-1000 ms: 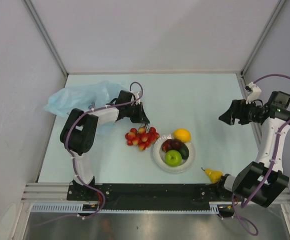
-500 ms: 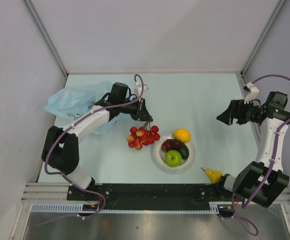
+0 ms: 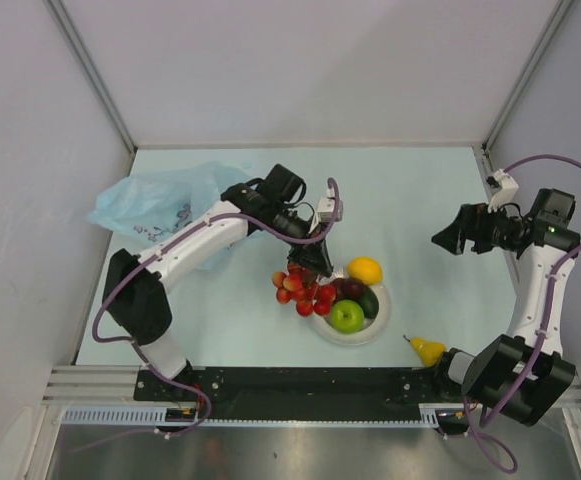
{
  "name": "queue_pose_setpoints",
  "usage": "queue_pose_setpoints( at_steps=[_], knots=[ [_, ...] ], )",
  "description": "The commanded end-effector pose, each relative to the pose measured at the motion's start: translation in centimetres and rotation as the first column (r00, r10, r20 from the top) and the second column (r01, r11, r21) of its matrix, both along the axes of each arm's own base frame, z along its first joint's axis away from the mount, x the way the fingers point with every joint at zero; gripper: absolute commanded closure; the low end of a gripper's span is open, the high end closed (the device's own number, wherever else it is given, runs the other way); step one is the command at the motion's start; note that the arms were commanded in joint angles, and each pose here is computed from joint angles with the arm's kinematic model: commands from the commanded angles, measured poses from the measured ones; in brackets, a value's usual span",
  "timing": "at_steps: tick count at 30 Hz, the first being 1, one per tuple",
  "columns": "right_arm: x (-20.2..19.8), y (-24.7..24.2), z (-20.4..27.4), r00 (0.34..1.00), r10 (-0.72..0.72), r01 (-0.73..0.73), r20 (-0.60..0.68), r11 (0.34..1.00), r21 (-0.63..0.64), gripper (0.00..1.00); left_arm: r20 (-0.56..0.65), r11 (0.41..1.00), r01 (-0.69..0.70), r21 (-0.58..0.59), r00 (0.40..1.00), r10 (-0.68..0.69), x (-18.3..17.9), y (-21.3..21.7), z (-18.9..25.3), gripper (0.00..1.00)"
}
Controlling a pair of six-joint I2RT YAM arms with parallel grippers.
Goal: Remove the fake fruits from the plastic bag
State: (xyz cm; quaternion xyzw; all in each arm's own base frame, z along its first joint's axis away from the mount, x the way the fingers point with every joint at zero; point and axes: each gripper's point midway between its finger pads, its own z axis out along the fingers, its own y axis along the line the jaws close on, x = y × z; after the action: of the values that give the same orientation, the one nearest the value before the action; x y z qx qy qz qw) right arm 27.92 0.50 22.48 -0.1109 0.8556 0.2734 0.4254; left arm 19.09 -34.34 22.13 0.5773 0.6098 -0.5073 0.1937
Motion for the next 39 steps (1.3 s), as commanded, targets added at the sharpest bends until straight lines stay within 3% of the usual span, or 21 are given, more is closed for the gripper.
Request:
queue_pose_setpoints(
  at_steps=[1, 13, 25, 28, 30, 33, 39],
  knots=[
    [-0.4, 0.5, 0.8, 0.999, 0.008, -0.008, 0.039, 1.000, 0.006, 0.00, 0.005, 0.982, 0.181, -0.050, 0.984, -0.181, -2.3, -0.8, 1.0, 1.00],
    [-0.7, 0.1, 0.7, 0.999, -0.011, 0.010, 0.032, 1.000, 0.010, 0.00, 0.058, 0.958, 0.285, -0.023, 0.957, -0.283, -3.1, -4.0, -1.3, 1.00],
    [-0.3, -0.4, 0.3, 1.000, -0.023, 0.023, 0.020, 1.000, 0.019, 0.00, 0.091, 0.956, 0.291, -0.018, 0.953, -0.289, -2.2, -7.2, -2.2, 1.00],
    [-0.3, -0.5, 0.2, 1.000, -0.024, 0.024, 0.020, 1.000, 0.019, 0.00, 0.088, 0.960, 0.281, -0.002, 0.956, -0.280, -1.9, -7.5, -2.8, 0.88],
    [-0.2, -0.5, 0.3, 0.999, -0.023, 0.022, 0.023, 1.000, 0.017, 0.00, 0.080, 0.960, 0.279, 0.008, 0.957, -0.279, -1.8, -7.6, -3.3, 0.72],
    [-0.2, -0.5, 0.1, 1.000, -0.023, 0.023, 0.019, 1.000, 0.018, 0.00, 0.096, 0.966, 0.260, 0.000, 0.961, -0.259, -1.5, -7.8, -3.5, 0.57],
    [-0.1, -0.5, 0.0, 1.000, -0.021, 0.021, 0.017, 1.000, 0.024, 0.00, 0.149, 0.974, 0.223, -0.039, 0.965, -0.215, -0.7, -8.7, -2.4, 0.48]
  ],
)
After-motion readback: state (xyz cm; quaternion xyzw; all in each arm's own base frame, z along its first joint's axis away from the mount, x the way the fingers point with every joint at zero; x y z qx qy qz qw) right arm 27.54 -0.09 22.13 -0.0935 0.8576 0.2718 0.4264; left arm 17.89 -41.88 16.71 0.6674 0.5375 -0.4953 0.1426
